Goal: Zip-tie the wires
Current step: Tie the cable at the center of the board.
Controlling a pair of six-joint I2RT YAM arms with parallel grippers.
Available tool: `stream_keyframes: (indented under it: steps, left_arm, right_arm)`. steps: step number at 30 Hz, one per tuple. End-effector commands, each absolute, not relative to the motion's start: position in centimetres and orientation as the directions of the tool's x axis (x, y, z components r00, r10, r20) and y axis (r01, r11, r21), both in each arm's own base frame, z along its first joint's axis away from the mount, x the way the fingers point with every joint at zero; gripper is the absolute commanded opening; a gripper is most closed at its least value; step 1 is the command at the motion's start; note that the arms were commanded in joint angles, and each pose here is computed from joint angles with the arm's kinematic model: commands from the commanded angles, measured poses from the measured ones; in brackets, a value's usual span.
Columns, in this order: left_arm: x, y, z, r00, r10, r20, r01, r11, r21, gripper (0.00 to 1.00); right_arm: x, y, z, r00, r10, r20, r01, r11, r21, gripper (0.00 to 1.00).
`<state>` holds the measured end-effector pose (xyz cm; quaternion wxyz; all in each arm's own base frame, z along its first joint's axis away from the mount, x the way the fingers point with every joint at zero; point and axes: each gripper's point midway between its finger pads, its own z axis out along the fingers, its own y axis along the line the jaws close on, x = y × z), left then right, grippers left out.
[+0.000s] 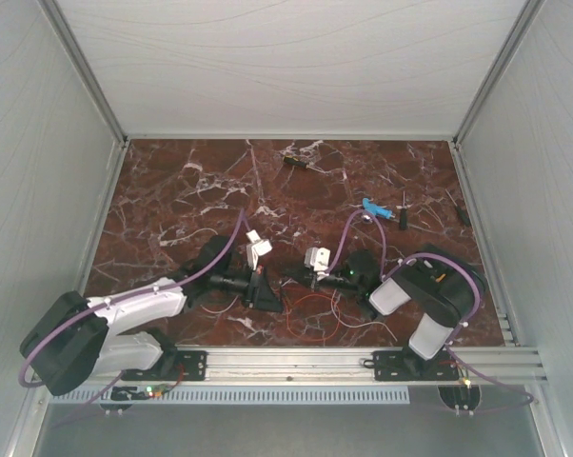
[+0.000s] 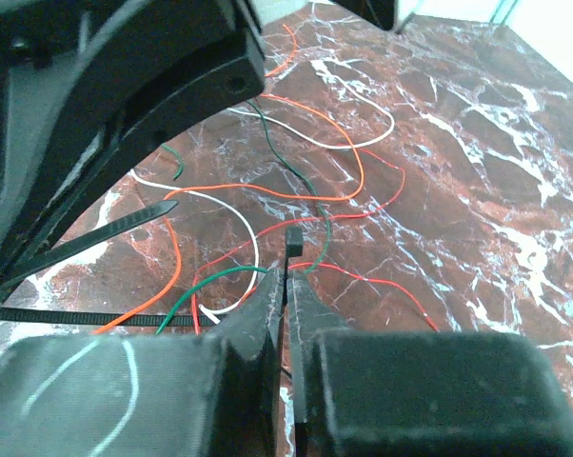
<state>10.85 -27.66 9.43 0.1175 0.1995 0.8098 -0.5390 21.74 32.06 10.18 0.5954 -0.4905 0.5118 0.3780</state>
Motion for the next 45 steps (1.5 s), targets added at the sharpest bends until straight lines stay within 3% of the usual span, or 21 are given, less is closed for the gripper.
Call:
stream_keyframes:
  steps: [1,45]
  left_arm:
    - [10.9,-28.6,12.6,-0.882,0.210,-0.421,0.464,0.243,-0.852,0.00]
    - [10.1,-28.6,12.6,-0.885,0.234,-0.402,0.447,0.188,-0.875,0.00]
  right_arm:
    - [21.7,32.3,14.0,0.445,0.034,-0.895,-0.873,0.236,-0.426,0.00]
    - [18.8,31.9,17.6,0.499,0.132,-0.856,-0.858,0.216,-0.467,0.00]
